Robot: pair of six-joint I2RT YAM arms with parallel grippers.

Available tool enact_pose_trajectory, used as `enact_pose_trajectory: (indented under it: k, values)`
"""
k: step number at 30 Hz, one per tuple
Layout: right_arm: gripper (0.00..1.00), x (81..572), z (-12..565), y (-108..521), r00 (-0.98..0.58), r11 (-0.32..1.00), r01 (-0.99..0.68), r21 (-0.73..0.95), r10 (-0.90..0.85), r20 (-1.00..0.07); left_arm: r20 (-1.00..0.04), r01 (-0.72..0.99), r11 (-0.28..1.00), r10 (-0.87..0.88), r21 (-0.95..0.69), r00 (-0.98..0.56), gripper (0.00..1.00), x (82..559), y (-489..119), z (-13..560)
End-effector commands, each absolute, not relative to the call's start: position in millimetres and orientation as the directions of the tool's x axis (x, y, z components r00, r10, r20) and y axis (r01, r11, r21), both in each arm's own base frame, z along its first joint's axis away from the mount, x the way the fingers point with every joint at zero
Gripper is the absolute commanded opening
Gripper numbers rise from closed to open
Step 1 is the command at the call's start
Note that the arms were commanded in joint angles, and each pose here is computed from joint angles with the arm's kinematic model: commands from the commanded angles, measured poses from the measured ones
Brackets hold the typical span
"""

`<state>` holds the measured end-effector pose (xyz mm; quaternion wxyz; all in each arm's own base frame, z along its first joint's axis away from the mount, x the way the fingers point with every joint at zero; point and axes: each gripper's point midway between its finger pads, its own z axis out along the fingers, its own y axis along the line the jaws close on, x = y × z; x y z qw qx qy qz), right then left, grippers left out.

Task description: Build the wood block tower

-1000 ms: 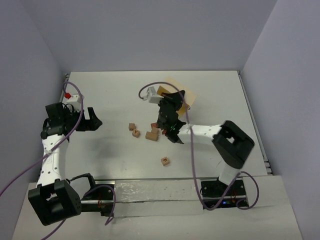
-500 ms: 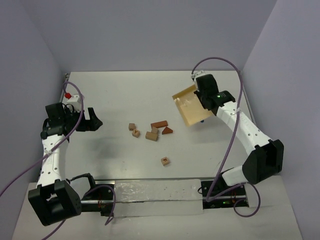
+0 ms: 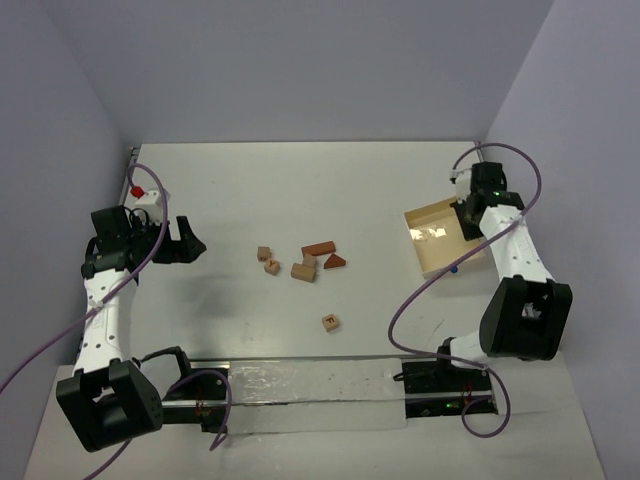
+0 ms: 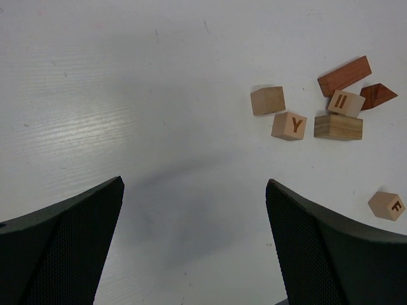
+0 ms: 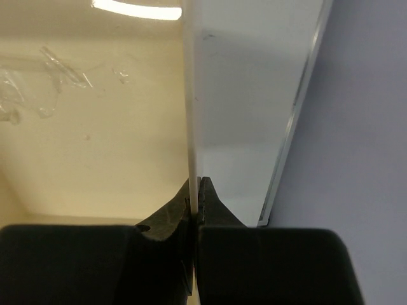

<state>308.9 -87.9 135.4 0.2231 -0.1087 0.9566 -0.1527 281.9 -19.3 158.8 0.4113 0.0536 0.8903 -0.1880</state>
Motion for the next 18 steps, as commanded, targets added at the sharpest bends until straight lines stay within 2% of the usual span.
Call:
enact_pose_trajectory:
  k: [1,7,16,18]
  values:
    - [0.01,310,129,-125,-0.887,0.948,-0.128,-0.291,-0.241,-0.393,-0.784,0.289,0.916,-0.044,-0.280,-0.620,0.99,288,-21,175]
    - [0.00,317,112,-149,-0.917,0.968,-0.081,-0.237,-0.165,-0.363,-0.778,0.288,0.915,-0.044,-0.284,-0.627,0.99,287,-21,173]
    - [0.01,334,107,-201,-0.930,0.968,-0.034,-0.249,-0.121,-0.346,-0.774,0.287,0.914,-0.045,-0.287,-0.631,0.99,287,-21,171]
    - [0.01,349,120,-209,-0.918,0.967,-0.019,-0.254,-0.117,-0.380,-0.771,0.286,0.913,-0.046,-0.290,-0.635,0.99,288,-21,170]
